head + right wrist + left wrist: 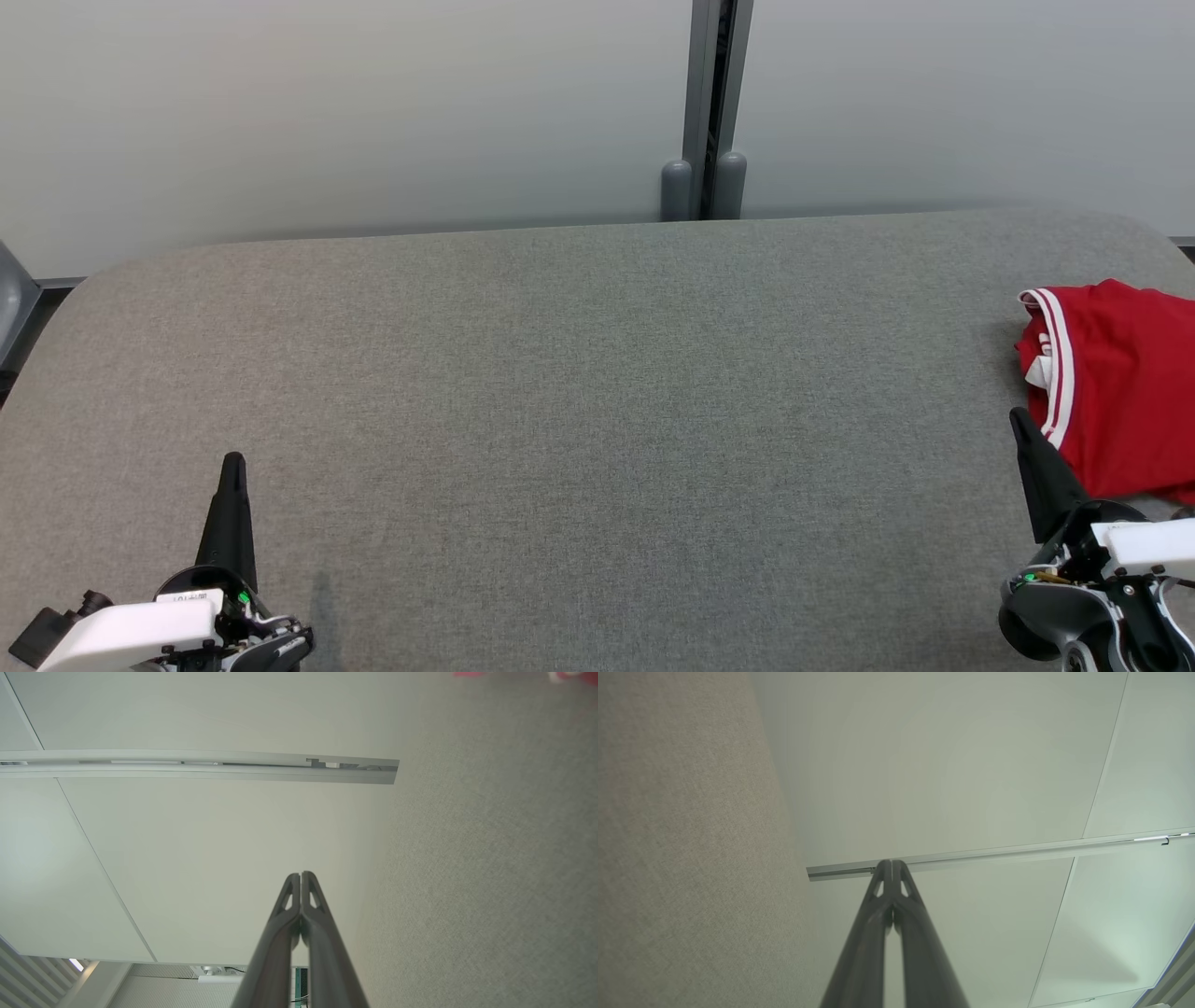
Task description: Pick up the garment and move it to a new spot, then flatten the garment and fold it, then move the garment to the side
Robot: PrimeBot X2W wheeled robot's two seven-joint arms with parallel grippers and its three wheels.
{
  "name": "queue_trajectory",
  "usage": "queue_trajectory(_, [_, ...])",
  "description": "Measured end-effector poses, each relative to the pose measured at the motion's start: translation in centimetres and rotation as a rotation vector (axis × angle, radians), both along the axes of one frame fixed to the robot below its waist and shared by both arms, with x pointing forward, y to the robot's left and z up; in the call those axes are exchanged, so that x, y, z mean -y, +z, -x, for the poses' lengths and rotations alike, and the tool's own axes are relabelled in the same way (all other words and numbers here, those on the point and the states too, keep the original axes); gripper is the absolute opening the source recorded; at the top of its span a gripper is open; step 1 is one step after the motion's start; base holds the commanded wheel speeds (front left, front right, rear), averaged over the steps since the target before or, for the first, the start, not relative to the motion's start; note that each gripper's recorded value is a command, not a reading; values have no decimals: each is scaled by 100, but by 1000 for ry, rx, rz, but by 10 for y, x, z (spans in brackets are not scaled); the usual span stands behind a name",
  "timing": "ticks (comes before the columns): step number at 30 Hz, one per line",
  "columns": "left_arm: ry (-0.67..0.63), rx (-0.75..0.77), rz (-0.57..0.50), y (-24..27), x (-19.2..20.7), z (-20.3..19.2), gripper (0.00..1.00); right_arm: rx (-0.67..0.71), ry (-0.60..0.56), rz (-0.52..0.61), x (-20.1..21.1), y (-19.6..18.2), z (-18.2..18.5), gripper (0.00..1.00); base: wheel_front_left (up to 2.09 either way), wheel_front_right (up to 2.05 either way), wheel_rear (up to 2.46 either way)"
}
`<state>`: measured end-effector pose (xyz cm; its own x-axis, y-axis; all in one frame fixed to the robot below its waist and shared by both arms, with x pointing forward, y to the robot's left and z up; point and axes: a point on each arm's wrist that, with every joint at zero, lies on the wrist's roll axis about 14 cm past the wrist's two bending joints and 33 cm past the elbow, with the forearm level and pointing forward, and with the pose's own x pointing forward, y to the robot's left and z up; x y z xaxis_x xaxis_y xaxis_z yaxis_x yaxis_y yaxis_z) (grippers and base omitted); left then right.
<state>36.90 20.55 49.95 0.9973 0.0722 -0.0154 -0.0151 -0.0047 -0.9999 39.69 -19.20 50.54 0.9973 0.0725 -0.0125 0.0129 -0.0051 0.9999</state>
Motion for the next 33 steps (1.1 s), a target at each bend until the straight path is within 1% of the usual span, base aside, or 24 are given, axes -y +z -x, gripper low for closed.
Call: queue_trajectory(33, [0, 0, 0, 0, 0, 0, 0, 0, 0, 0, 0, 0, 0, 0, 0, 0, 0])
